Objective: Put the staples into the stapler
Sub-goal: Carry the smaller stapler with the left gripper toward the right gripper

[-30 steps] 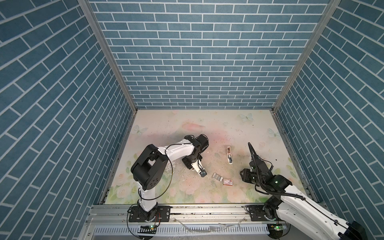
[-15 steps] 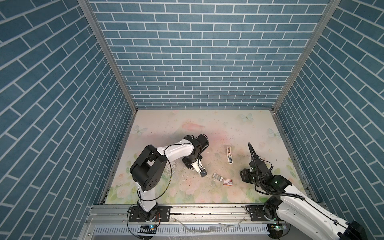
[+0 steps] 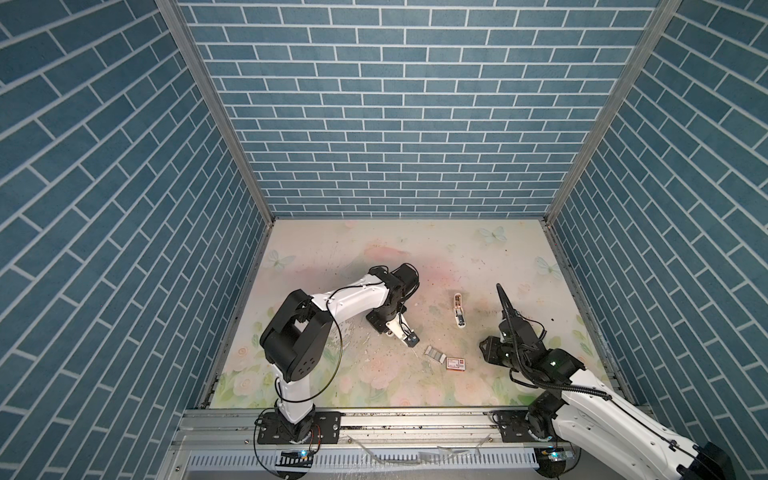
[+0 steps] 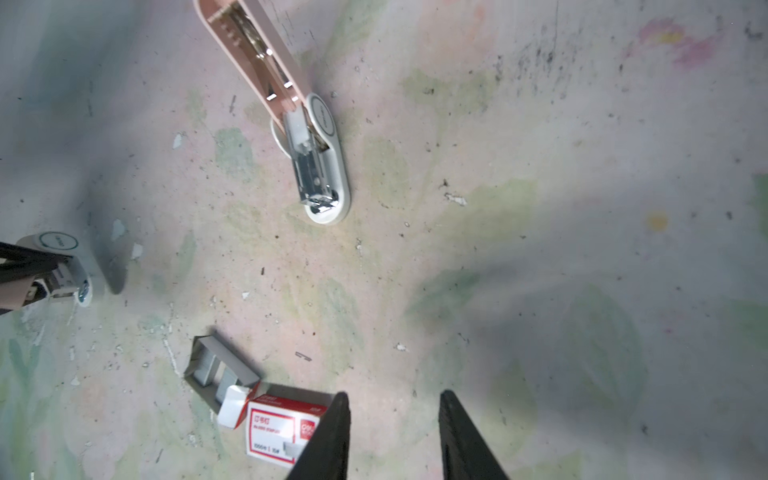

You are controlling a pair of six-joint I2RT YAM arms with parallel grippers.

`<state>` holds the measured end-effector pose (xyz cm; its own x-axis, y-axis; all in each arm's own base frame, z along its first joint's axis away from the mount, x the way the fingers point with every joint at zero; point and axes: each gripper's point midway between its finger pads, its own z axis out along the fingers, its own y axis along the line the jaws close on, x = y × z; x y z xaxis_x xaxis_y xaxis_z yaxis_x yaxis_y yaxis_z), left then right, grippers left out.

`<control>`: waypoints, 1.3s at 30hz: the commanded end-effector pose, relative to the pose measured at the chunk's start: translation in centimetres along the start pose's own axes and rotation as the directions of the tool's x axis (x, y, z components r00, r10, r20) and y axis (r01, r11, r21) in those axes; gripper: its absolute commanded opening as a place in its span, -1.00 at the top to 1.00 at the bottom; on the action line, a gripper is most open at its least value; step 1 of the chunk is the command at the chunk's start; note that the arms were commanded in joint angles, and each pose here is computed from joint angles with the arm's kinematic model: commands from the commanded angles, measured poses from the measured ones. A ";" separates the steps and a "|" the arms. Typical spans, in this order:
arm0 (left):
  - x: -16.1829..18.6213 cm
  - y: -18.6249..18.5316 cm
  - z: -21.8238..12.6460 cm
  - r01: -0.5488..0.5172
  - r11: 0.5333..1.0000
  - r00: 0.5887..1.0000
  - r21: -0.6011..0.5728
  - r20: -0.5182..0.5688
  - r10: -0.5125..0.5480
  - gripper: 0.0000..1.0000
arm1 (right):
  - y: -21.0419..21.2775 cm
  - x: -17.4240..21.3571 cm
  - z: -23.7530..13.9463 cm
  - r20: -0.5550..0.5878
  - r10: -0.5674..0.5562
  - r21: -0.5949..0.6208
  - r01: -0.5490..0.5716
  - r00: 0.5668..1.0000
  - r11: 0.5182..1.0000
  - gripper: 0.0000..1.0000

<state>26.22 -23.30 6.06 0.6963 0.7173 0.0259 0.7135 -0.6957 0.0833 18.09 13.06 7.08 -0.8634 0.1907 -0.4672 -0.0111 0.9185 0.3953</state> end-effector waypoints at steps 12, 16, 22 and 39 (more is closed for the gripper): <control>-3.6 2.0 -8.5 0.550 0.832 0.805 -0.070 0.311 -0.506 0.88 | 13.3 -3.4 -3.7 -0.075 -0.145 -0.483 0.091 0.987 0.871 0.26; -4.3 1.7 -8.9 0.592 0.805 0.766 -0.047 0.343 -0.543 0.88 | 16.6 -3.8 -3.2 -0.137 -0.187 -0.584 0.074 0.973 0.809 0.28; -4.7 2.7 -9.9 0.637 0.769 0.721 -0.054 0.393 -0.570 0.89 | 18.6 -4.8 -2.2 -0.147 -0.198 -0.632 0.062 0.969 0.773 0.28; -5.8 4.5 -10.9 0.655 0.753 0.696 -0.068 0.441 -0.566 0.95 | 19.8 -5.2 0.1 -0.174 -0.177 -0.657 0.020 0.969 0.754 0.29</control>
<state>24.30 -29.19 16.06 0.1139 0.8923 -0.4367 0.9886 -0.0582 0.1389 21.96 29.37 16.32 -0.9253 -0.0410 -0.3770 -0.3452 0.5028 0.7925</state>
